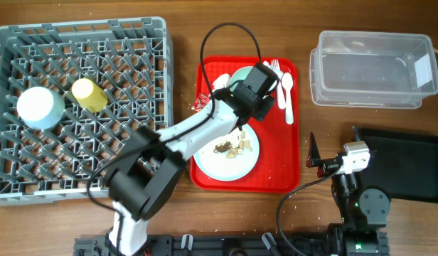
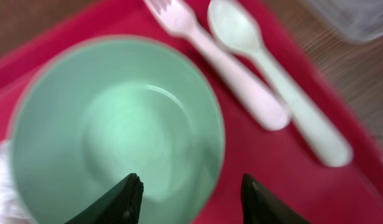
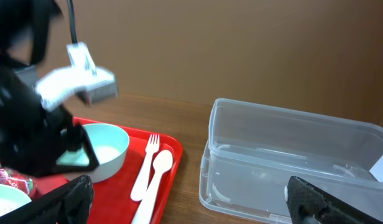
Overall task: Sort waste into correct bins and load items into the dishwasher rack
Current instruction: 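Grasp the mint-green bowl with the left gripper and lift it, then carry the mint-green bowl to the rack and place it beside the blue bowl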
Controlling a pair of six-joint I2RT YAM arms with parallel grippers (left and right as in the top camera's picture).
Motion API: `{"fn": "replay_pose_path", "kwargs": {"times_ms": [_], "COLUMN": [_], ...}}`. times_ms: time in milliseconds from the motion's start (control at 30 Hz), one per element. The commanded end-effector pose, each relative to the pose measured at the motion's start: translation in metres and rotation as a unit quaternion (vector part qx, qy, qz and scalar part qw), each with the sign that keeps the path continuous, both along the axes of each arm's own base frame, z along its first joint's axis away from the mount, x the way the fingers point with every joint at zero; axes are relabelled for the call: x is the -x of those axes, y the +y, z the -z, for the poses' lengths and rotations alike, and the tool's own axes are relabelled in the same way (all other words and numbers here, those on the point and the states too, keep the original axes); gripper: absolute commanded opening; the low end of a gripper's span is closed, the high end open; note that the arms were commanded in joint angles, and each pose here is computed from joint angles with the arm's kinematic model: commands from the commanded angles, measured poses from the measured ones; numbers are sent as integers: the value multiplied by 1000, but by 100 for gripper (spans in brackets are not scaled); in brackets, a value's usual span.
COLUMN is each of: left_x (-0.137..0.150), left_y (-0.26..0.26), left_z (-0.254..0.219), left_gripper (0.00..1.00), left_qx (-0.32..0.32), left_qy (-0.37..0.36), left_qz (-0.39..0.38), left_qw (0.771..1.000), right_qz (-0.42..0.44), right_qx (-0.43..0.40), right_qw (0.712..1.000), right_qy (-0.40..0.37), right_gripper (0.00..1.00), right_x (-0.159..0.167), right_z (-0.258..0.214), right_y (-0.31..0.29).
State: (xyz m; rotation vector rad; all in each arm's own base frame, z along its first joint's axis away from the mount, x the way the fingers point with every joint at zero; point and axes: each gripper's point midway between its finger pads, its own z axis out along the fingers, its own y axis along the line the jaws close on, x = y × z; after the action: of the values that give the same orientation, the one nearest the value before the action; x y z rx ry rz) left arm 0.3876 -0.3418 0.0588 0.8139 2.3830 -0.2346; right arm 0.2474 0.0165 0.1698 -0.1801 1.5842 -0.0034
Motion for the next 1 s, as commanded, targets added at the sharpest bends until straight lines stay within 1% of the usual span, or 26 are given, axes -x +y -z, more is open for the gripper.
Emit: {"fn": "replay_pose_path", "kwargs": {"times_ms": [0,100,233,267,333,367,433,467,500,533,567,633,667,733,833,867,967], "left_x": [5,6,9,9,9,8,6,5,2,0,-5,-10,-11,-7,-3,-10,-24], "left_y": [-7,-10,-7,-7,-7,-7,-8,-9,-6,-1,14,53,83,135,206,257,348], "left_z": [14,16,21,21,21,17,-9,-31,-70,-98,-144,-210,-244,-286,-319,-323,-304], "left_gripper": [51,49,24,21,6,4,4,4,4,4,4,4,4,4,4,4,4], "left_qx": [6,11,7,11,11,14,44,68,102,127,170,244,288,359,430,457,505], "left_qy": [17,22,34,36,36,34,26,17,-4,-21,-46,-71,-75,-62,-43,-39,-5], "left_qz": [22,26,19,13,13,10,-13,-27,-41,-50,-76,-129,-158,-182,-194,-231,-313], "left_qw": [1000,999,999,999,999,999,999,997,994,990,981,958,941,913,881,858,804], "right_qz": [4,4,4,4,4,4,4,4,4,4,4,4,4,4,4,4,4], "right_qx": [6,6,6,6,6,6,6,6,6,6,6,6,6,6,6,6,6], "right_qw": [1000,1000,1000,1000,1000,1000,1000,1000,1000,1000,1000,1000,1000,1000,1000,1000,1000], "right_qy": [-4,-4,-4,-4,-4,-4,-4,-4,-4,-4,-4,-4,-4,-4,-4,-4,-4], "right_gripper": [100,100,100,100,100,100,100,100,100,100,100,100,100,100,100,100,100], "right_x": [0,0,0,0,0,0,0,0,0,0,0,0,0,0,0,0,0], "right_z": [-1,-1,-1,-1,-1,-1,-1,-1,-1,-1,-1,-1,-1,-1,-1,-1,-1], "right_y": [-1,-1,-1,-1,-1,-1,-1,-1,-1,-1,-1,-1,-1,-1,-1,-1,-1]}}
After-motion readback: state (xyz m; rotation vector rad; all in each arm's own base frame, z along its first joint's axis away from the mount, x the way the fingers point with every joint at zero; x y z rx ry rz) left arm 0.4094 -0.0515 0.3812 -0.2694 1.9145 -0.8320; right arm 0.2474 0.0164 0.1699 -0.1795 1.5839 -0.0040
